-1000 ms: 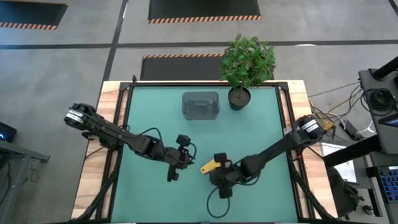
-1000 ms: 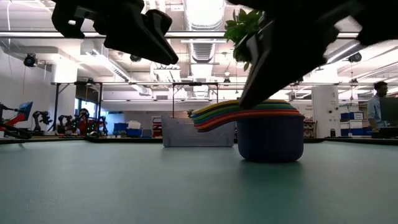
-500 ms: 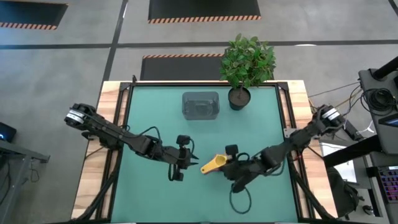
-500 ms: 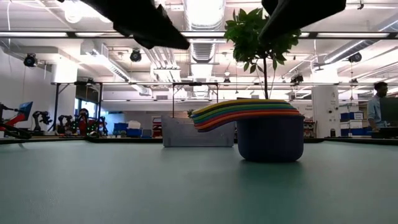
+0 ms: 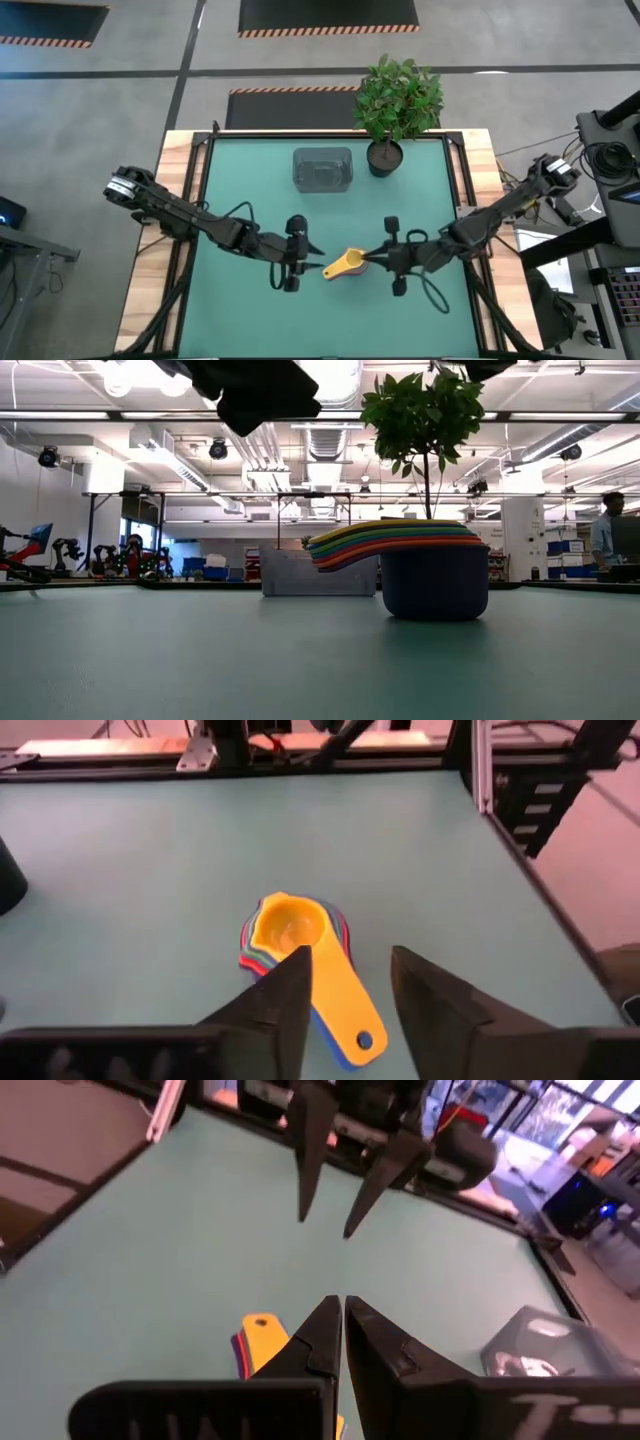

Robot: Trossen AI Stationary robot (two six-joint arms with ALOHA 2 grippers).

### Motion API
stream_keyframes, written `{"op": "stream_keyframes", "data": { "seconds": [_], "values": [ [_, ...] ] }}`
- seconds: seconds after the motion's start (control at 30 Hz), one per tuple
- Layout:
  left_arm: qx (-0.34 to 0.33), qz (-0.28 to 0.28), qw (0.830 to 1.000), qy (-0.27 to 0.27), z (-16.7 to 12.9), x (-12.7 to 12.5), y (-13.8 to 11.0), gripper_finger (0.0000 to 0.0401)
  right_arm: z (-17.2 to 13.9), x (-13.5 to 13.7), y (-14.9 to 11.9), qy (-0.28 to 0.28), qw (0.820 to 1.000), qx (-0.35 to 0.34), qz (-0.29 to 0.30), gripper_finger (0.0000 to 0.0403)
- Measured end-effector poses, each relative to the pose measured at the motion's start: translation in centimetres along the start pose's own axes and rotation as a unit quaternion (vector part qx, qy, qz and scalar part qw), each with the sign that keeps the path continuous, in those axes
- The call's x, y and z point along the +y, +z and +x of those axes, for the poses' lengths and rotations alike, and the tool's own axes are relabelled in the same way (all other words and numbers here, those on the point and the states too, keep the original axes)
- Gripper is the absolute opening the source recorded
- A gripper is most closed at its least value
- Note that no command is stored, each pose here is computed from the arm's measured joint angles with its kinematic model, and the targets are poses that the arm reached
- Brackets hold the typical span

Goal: Nest measuring cups in basket
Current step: Put the measuring cup into the bin

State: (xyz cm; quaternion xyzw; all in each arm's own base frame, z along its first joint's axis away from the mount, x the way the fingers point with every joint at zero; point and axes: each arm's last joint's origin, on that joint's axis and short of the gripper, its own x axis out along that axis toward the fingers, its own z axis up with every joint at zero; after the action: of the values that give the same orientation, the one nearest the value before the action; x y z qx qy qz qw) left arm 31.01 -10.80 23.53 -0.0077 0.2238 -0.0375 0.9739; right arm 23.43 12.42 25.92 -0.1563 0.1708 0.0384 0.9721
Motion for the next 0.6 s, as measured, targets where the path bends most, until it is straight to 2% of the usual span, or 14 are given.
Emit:
{"op": "stream_keyframes", "data": {
  "seconds": [0.17,0.33,0.43,0.6],
  "values": [
    [-0.037,-0.008,0.999,-0.006,0.2,-0.1,0.6,0.0186,-0.9,-0.3,0.4,0.006,1.000,-0.016,-0.010,0.0009],
    [-0.077,0.008,0.997,-0.012,1.1,-0.6,0.8,0.0242,-1.2,-0.1,0.4,0.012,0.999,-0.018,-0.025,0.0009],
    [-0.075,0.017,0.997,-0.012,1.9,-0.8,0.7,0.0255,-1.5,0.1,0.5,0.011,0.999,-0.022,-0.034,0.0009],
    [-0.057,0.039,0.998,-0.009,3.4,-1.4,1.6,0.0253,-2.5,0.3,0.3,0.003,0.999,-0.031,-0.040,0.0009]
  ]
}}
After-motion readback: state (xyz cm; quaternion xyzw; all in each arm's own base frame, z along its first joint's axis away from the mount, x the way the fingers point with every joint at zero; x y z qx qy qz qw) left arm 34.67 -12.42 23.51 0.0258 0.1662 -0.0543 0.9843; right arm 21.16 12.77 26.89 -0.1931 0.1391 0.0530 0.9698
